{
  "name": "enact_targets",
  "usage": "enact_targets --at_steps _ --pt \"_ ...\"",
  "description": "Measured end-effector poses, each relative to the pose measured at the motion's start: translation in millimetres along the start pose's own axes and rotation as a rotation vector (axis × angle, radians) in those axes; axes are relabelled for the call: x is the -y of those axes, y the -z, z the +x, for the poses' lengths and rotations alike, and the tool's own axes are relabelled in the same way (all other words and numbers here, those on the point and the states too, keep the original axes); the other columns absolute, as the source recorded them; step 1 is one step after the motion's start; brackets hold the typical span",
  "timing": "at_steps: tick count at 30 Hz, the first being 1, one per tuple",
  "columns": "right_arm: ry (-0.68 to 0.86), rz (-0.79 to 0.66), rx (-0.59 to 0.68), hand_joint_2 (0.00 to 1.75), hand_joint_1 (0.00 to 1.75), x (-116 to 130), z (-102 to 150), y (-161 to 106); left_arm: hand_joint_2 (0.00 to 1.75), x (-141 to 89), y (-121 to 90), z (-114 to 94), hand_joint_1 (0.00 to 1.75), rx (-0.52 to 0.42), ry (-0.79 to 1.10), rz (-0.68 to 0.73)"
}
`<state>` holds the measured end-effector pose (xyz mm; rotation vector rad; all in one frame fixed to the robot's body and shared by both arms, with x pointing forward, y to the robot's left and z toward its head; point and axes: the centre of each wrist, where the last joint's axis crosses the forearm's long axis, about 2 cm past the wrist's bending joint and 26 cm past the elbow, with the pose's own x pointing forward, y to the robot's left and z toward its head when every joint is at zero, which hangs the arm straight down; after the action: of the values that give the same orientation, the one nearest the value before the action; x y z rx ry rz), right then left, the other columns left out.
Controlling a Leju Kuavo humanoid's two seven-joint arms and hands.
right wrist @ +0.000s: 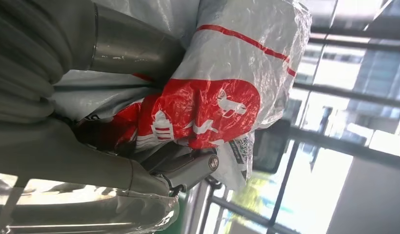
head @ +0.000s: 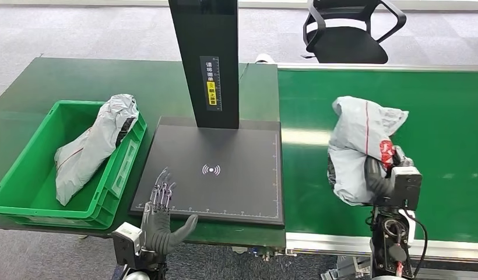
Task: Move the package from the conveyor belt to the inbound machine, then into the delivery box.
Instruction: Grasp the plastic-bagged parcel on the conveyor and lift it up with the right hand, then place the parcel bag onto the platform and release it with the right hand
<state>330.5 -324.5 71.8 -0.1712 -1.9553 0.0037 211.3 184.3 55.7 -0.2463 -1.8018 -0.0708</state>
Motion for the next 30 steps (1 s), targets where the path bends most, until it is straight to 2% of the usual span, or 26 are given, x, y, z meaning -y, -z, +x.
enact_targets --at_steps 5,9,13,17,19,21,23,27,30 --pt "0.135 0.193 0.047 1.75 1.75 -48 13 14 1.75 1 5 0 0.0 0.008 0.0 -0.009" --pt "0.216 0.442 0.044 1.75 1.75 -92 22 34 1.75 1 10 -2 0.0 0.019 0.001 -0.022" --pt "0.223 0.644 -0.009 1.75 1.75 -135 32 51 1.75 1 17 -4 0.0 0.019 -0.001 -0.036" --pt "0.181 0.741 -0.097 1.75 1.75 -163 41 62 1.75 3 21 -5 0.0 0.017 -0.001 -0.05" --pt "0.16 0.775 -0.144 1.75 1.38 -172 44 65 1.75 3 21 -6 0.0 0.015 -0.001 -0.054" --pt "0.14 0.809 -0.186 1.75 0.51 -180 45 65 1.75 3 21 -6 0.0 0.014 0.001 -0.056" --pt "0.128 0.836 -0.217 1.75 0.0 -187 46 63 1.75 4 21 -6 0.0 0.013 0.004 -0.057" --pt "0.137 0.839 -0.222 1.75 0.0 -193 43 56 1.75 4 21 -6 0.0 0.009 0.008 -0.059" --pt "0.215 0.817 -0.17 1.75 0.0 -193 41 51 1.75 3 21 -6 0.0 0.006 0.008 -0.056"
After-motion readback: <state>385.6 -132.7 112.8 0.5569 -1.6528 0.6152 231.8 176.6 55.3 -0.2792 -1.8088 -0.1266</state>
